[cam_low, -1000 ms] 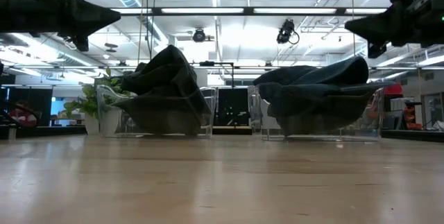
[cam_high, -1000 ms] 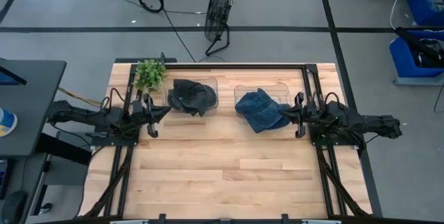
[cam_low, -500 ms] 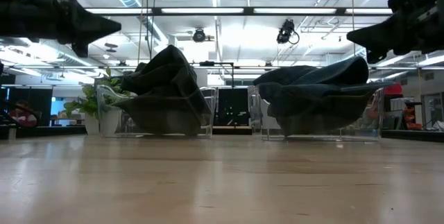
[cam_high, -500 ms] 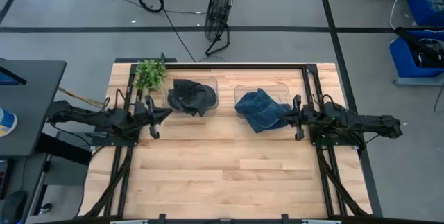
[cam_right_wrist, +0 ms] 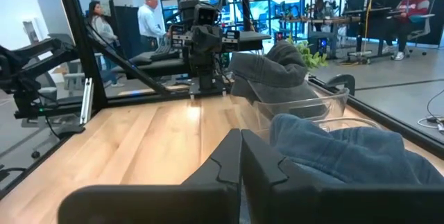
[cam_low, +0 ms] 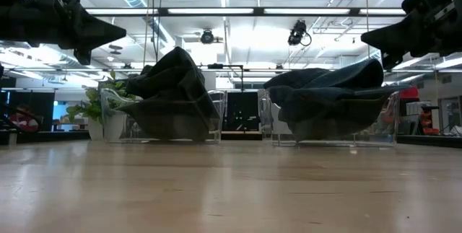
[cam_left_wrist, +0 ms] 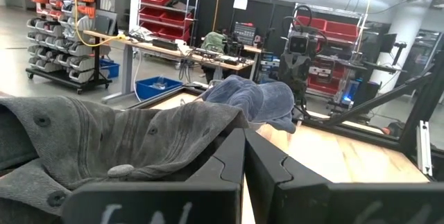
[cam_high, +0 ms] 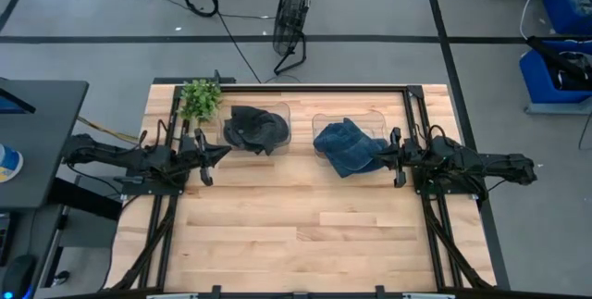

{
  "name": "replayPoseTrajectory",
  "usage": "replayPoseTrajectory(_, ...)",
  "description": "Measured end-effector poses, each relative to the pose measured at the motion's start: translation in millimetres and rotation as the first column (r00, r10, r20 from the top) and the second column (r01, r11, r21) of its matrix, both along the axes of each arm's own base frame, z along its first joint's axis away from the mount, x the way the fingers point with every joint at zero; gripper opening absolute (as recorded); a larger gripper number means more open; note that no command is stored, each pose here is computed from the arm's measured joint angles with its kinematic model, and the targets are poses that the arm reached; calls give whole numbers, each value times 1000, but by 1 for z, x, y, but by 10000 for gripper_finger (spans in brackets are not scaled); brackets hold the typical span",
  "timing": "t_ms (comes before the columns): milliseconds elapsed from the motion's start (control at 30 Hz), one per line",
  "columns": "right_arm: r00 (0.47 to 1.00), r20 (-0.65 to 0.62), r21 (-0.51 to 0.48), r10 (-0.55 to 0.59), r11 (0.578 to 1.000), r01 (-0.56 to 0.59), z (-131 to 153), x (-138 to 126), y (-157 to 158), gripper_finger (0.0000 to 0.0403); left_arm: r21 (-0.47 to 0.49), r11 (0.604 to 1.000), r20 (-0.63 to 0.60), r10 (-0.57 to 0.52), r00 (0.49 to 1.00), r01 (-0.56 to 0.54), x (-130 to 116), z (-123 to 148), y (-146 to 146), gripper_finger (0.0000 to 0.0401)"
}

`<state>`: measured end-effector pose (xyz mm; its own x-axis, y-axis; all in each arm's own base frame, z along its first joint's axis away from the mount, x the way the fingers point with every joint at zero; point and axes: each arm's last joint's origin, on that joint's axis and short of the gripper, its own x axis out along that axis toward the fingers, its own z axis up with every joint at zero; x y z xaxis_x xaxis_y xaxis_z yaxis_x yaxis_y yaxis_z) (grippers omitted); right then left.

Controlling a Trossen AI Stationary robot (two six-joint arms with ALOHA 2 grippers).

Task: Pick & Place hat
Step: Return to Home Position

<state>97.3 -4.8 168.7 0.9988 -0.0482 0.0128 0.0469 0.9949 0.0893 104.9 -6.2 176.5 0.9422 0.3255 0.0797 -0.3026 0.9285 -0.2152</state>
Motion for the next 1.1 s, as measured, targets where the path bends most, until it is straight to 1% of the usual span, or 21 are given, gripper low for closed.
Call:
replayPoseTrajectory(200,1000,0,0,0,1000,0,0,0,0,17,0,1000,0,0,1000,0,0,0,0,9)
replayPoseTrajectory(1100,1000,1,-1,-1,1000,1,0,0,0,18,0,1000,0,0,1000,0,0,0,0,9)
